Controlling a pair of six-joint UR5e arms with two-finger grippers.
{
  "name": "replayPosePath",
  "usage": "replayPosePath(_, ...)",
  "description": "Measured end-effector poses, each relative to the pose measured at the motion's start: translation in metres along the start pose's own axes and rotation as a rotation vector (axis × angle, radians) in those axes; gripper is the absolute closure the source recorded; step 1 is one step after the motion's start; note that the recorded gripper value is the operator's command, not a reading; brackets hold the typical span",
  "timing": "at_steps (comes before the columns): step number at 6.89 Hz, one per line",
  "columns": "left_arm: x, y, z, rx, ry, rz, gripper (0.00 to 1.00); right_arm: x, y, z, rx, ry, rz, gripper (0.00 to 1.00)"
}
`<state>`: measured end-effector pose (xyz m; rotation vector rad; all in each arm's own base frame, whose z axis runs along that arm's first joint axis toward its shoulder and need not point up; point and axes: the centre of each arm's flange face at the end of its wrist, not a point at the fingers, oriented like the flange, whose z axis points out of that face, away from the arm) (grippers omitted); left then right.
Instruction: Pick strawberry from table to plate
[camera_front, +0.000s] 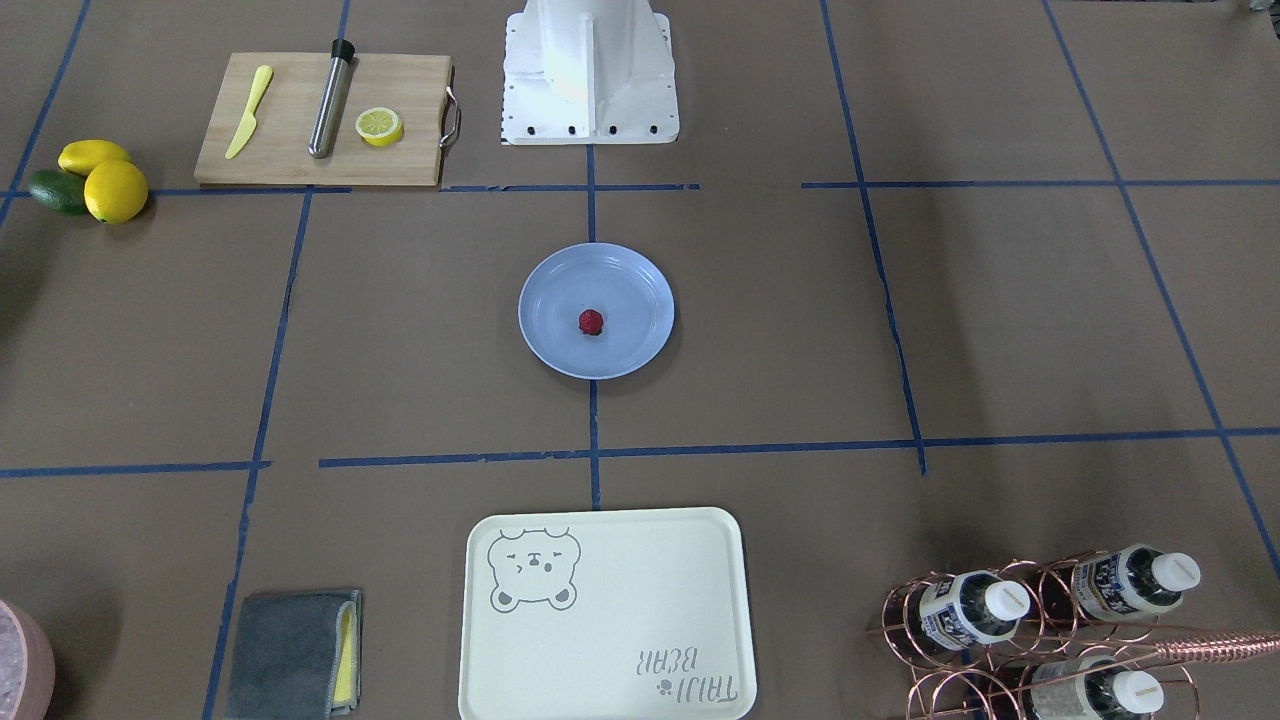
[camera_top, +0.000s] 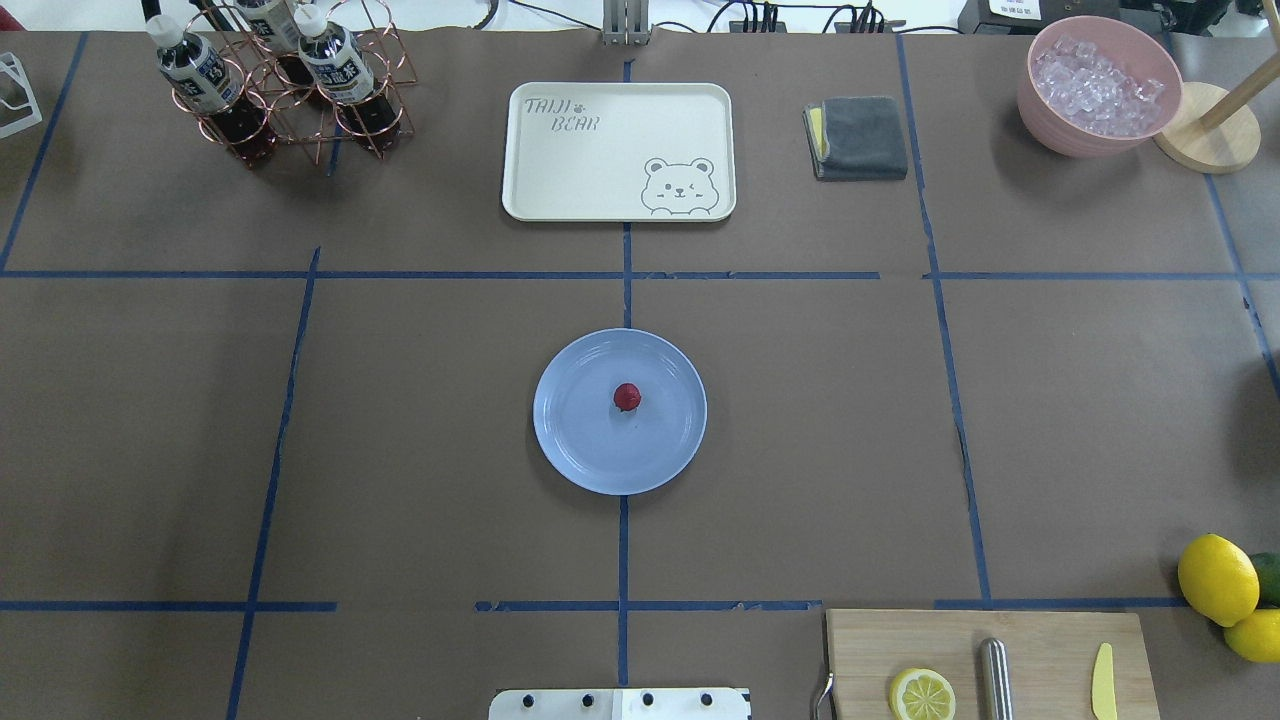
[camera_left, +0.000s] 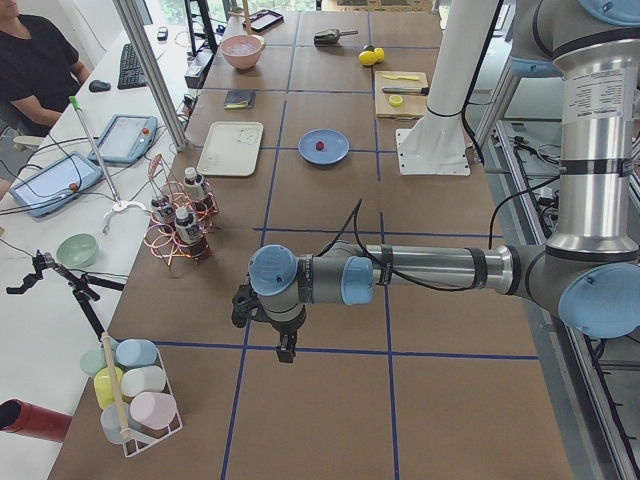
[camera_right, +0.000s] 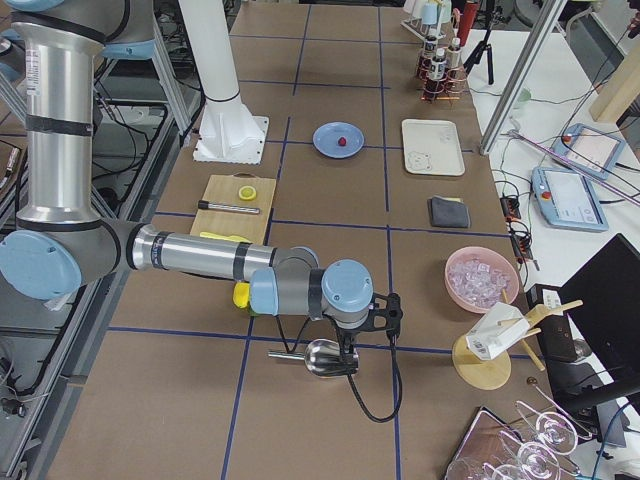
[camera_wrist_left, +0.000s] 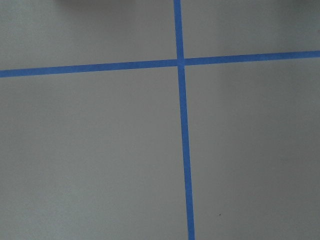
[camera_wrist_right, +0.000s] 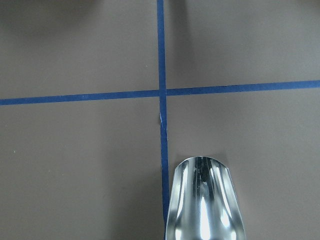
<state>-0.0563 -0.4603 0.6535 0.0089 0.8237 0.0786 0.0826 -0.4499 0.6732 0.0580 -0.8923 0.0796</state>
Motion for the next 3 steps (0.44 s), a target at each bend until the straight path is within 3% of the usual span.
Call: replayPosePath(3,-0.0004,-0.0005,0.0002,0.0,-0.001,-0.003,0.0,-0.0016,-0.0016,-0.0013,0.004,0.001,-0.006,0.0)
